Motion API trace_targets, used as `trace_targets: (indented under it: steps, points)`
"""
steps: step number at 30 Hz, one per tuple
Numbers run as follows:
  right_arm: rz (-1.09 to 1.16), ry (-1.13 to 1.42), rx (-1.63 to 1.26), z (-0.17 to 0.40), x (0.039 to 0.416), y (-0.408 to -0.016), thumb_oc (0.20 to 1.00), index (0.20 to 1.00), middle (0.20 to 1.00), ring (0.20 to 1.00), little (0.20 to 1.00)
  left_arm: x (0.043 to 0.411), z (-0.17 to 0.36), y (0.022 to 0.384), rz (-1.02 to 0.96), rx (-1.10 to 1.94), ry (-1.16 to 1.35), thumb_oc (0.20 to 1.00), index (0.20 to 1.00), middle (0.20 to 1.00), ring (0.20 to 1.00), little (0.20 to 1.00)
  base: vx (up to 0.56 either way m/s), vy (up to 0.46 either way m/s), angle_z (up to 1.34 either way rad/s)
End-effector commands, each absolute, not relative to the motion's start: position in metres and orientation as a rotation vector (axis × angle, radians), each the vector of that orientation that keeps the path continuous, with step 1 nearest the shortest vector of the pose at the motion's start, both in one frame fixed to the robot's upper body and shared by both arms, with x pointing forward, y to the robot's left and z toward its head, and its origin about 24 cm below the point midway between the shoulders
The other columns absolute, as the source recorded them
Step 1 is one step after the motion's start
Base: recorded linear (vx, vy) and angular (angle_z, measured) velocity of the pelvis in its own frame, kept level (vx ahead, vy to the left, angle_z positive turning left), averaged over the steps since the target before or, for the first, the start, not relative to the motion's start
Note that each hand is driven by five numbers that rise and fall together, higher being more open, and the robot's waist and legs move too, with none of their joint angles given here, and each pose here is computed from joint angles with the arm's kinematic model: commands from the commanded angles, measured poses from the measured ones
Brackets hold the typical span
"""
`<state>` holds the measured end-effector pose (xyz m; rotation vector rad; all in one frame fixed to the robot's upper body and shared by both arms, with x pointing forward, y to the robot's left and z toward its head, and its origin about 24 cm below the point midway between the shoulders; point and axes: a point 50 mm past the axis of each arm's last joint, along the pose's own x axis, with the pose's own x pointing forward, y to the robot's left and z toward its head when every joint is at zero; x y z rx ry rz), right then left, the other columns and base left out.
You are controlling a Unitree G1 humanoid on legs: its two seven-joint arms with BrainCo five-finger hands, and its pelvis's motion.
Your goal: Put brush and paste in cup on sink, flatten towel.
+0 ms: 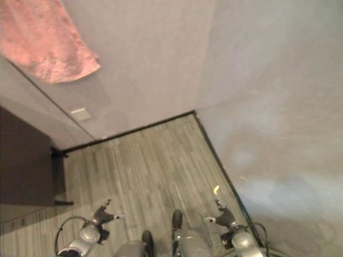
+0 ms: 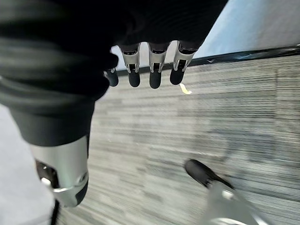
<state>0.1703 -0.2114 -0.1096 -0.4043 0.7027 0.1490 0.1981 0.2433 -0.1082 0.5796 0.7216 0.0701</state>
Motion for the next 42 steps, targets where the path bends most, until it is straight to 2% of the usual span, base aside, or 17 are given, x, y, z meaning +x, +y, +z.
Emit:
trace_targets:
  steps: [1,6,13,17,22,27,31,34,42]
  points:
    - [0.118,0.692,-0.437,-0.108,0.160,-0.221,1.000,1.000,1.000,1.000,1.000,0.189,-0.108,0.257,0.157,0.553,0.729,1.000,1.000,1.000,1.000,1.000,0.24,0.186,0.14]
    - [0.102,0.729,-0.461,-0.112,0.152,-0.228,1.000,1.000,1.000,1.000,1.000,0.187,-0.108,0.263,0.183,0.558,0.744,1.000,1.000,1.000,1.000,1.000,0.35,0.292,0.23]
    - [0.085,0.787,-0.482,-0.118,0.146,-0.232,1.000,1.000,1.000,1.000,1.000,0.186,-0.109,0.258,0.119,0.594,0.746,1.000,1.000,1.000,1.000,1.000,0.29,0.362,-0.08]
    - [0.096,0.691,-0.426,-0.108,0.170,-0.216,1.000,1.000,1.000,1.000,1.000,0.199,-0.100,0.247,-0.002,0.659,0.656,1.000,1.000,1.000,1.000,1.000,0.24,0.444,0.09]
    - [0.109,0.652,-0.403,-0.104,0.182,-0.207,1.000,1.000,1.000,1.000,1.000,0.195,-0.106,0.238,-0.091,0.716,0.673,1.000,1.000,1.000,1.000,1.000,0.25,0.253,0.22]
    - [0.107,0.611,-0.424,-0.097,0.192,-0.206,1.000,1.000,1.000,1.000,1.000,0.197,-0.109,0.225,-0.138,0.725,0.673,1.000,1.000,1.000,1.000,1.000,0.32,0.001,0.29]
    - [0.119,0.627,-0.437,-0.100,0.187,-0.207,1.000,1.000,1.000,1.000,1.000,0.201,-0.108,0.214,-0.213,0.784,0.630,1.000,1.000,1.000,1.000,1.000,0.21,-0.102,0.53]
    - [0.106,0.625,-0.476,-0.098,0.190,-0.214,1.000,1.000,1.000,1.000,1.000,0.211,-0.101,0.216,-0.098,0.667,0.613,1.000,1.000,1.000,1.000,1.000,0.20,-0.259,0.38]
    - [0.094,0.614,-0.551,-0.093,0.194,-0.227,1.000,1.000,1.000,1.000,1.000,0.221,-0.094,0.212,-0.035,0.603,0.568,1.000,1.000,1.000,1.000,1.000,0.14,-0.100,0.32]
